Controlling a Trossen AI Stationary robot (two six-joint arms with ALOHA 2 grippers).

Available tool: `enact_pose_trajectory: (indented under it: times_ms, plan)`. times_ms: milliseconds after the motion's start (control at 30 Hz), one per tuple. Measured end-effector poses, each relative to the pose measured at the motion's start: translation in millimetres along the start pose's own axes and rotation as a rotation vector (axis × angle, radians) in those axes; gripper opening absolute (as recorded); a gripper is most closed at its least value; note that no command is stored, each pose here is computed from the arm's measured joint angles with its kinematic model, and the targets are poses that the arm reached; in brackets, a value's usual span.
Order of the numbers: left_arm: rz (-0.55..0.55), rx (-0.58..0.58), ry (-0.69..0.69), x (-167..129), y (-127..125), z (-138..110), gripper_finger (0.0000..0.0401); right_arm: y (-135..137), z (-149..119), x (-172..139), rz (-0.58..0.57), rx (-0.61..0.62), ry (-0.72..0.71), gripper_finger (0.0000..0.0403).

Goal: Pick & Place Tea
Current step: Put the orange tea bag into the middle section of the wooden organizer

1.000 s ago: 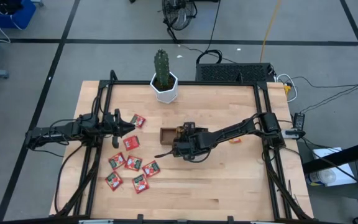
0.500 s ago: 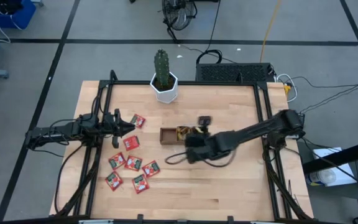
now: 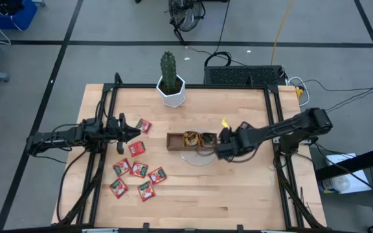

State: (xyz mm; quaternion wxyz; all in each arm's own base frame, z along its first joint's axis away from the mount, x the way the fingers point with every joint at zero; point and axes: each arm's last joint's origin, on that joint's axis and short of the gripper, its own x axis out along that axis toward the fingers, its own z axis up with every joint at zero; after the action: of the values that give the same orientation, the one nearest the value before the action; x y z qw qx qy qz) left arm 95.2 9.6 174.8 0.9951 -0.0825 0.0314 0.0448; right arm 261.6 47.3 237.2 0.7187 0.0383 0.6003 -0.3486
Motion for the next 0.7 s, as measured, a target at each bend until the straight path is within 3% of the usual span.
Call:
enact_pose_trajectory:
  times_ms: [167,333,500,700]
  plan:
    - [0.0,0.0,0.0,0,0,0,0.0058,-20,-17,39,0.041,0.146,0.266,0.0262]
    - [0.0,0.0,0.0,0,0,0,0.0058,-34,-36,73,0.113,0.192,0.39,0.0252]
    - [0.0,0.0,0.0,0,0,0,0.0058,-44,-48,95,0.213,0.299,0.402,0.0249]
    - [0.0,0.0,0.0,0,0,0,0.0058,-51,-56,111,0.251,0.368,0.36,0.0249]
